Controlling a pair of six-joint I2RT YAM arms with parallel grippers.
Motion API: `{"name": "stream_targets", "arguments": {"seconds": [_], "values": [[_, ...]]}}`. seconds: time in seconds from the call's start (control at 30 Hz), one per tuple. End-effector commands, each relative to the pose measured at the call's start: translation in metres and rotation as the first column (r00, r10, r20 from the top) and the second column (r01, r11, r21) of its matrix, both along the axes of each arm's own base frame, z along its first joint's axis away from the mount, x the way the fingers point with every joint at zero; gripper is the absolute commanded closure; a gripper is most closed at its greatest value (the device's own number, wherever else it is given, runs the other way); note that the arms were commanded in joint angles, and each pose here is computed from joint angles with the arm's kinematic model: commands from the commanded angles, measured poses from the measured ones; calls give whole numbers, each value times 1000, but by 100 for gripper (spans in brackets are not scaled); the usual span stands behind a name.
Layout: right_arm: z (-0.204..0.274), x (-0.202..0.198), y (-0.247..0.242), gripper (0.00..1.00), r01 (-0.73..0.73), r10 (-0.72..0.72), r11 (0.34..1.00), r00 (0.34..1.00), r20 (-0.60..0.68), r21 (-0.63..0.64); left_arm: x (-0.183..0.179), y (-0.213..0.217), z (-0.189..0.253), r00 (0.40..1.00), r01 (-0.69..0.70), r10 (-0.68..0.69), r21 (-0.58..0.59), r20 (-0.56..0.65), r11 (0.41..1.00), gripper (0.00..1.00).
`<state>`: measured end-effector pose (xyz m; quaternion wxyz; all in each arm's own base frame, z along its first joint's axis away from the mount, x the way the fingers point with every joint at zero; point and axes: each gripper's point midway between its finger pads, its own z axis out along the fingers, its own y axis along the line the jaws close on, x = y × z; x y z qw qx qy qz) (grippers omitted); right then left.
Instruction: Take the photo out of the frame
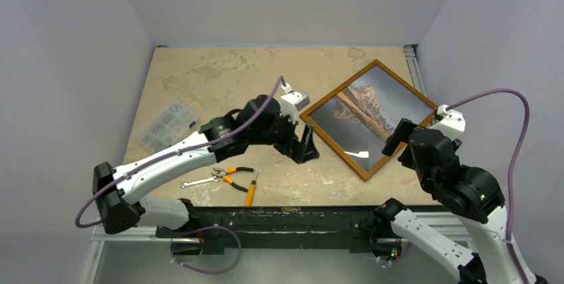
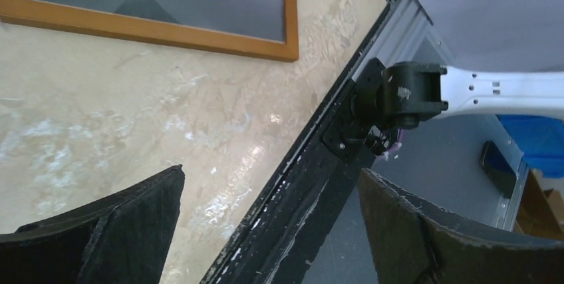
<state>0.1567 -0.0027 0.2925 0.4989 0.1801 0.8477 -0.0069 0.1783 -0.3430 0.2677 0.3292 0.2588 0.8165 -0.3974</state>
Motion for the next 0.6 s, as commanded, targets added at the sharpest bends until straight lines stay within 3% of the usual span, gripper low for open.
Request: {"name": "stream_targets", "arguments": {"seconds": [0.0,0.23,0.4,0.57], "values": [[-27,-7,-7,1,156,-152,985,987,-58,76,-18,-35,-8,998,56,-56,-16,17,998,1],[-70,-8,-8,1,277,-273,941,961,-47,194,-48,-55,-22,991,131,-131,-9,-7,991,1],[-83,-8,-16,1,392,-385,900,920,-72,193,-50,-47,-30,994,108,-108,-8,-8,994,2],[-97,13,5,3,420,-405,878,908,-109,231,-49,-32,-25,996,88,-88,1,25,996,2]]}}
